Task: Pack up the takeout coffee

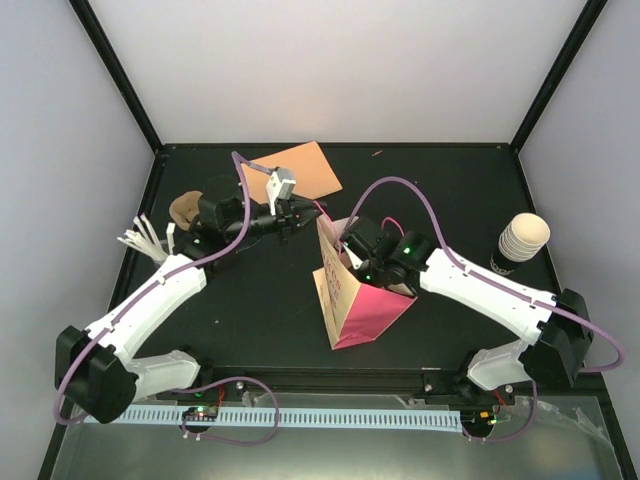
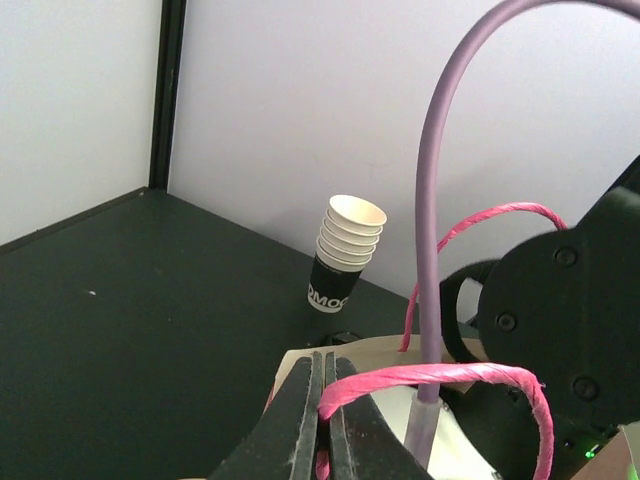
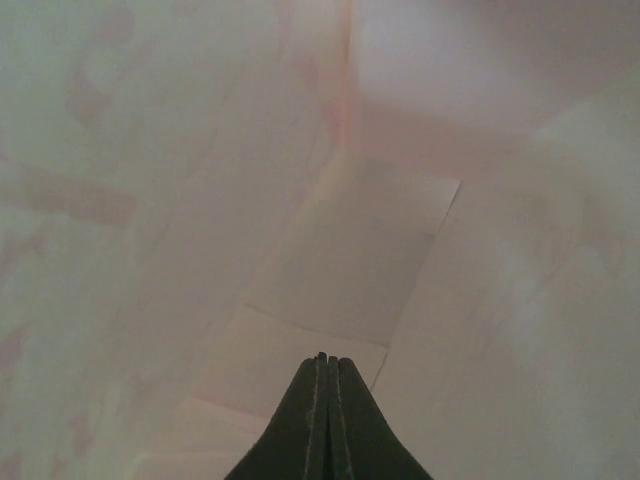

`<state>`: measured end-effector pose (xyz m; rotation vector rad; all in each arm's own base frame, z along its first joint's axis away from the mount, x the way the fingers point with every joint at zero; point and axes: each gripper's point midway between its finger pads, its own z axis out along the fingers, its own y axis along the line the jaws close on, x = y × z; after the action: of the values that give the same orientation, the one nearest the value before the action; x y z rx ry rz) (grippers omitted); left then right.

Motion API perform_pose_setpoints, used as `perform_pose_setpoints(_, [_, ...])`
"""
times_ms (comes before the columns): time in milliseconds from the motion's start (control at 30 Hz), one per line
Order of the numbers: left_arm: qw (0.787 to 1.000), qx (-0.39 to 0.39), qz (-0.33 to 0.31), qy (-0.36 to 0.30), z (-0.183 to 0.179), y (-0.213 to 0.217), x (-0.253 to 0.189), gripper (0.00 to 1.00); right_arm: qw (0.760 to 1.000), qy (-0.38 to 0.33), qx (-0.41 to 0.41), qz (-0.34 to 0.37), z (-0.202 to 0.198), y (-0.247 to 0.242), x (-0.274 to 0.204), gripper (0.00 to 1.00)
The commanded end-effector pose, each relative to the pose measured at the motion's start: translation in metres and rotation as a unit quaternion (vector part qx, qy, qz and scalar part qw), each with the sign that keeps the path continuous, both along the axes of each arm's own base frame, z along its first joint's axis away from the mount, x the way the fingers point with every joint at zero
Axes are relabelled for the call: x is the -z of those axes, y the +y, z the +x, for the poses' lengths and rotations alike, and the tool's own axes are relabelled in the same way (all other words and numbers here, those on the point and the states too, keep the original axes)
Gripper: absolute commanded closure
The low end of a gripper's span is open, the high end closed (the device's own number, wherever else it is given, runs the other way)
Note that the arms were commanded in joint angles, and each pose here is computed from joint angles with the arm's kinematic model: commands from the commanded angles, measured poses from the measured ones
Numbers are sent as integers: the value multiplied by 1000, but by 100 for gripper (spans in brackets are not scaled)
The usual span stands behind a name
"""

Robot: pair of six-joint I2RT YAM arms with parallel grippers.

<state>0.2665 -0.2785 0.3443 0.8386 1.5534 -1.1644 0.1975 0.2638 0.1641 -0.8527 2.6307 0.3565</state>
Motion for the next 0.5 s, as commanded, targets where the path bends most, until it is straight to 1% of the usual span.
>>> perform_pose_setpoints(0, [998, 3, -34, -54, -13, 3, -39, 98, 1000, 3, -10, 2, -10, -2, 3, 99])
perform_pose_setpoints(333, [994, 38, -53, -88, -48, -5, -58, 98, 999, 34, -16, -20, -11, 5, 30, 99])
perform_pose_setpoints(467, [993, 49, -62, -90, -64, -6, -60, 98, 999, 46, -23, 12, -10, 24, 37, 99])
